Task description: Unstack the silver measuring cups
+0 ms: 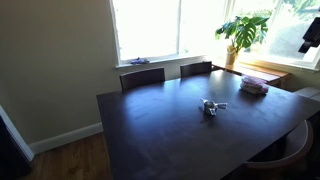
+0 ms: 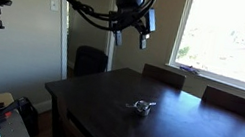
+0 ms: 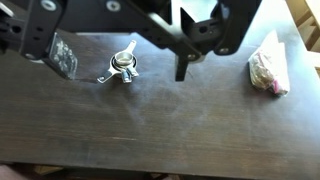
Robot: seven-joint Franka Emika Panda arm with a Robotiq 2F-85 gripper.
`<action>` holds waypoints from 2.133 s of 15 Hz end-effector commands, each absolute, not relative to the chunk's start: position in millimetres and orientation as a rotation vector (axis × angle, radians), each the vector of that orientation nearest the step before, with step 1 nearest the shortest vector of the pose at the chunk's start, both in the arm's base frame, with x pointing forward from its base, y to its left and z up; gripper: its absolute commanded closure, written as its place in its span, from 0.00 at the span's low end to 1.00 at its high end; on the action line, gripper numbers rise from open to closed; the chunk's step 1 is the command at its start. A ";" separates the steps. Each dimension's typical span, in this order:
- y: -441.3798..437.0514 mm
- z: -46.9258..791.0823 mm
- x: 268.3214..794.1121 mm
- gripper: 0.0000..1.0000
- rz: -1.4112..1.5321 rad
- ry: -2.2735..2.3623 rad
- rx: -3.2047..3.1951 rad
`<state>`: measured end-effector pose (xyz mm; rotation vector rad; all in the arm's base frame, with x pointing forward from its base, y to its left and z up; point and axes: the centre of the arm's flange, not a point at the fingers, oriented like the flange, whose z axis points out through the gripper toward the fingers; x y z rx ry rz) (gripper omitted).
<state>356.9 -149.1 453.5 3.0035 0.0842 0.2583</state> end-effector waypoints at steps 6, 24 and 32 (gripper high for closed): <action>-118.1 377.7 473.4 0.00 0.313 0.137 2.981; -108.2 319.7 540.0 0.00 0.228 0.102 2.992; -93.7 247.8 594.3 0.00 0.086 0.125 3.064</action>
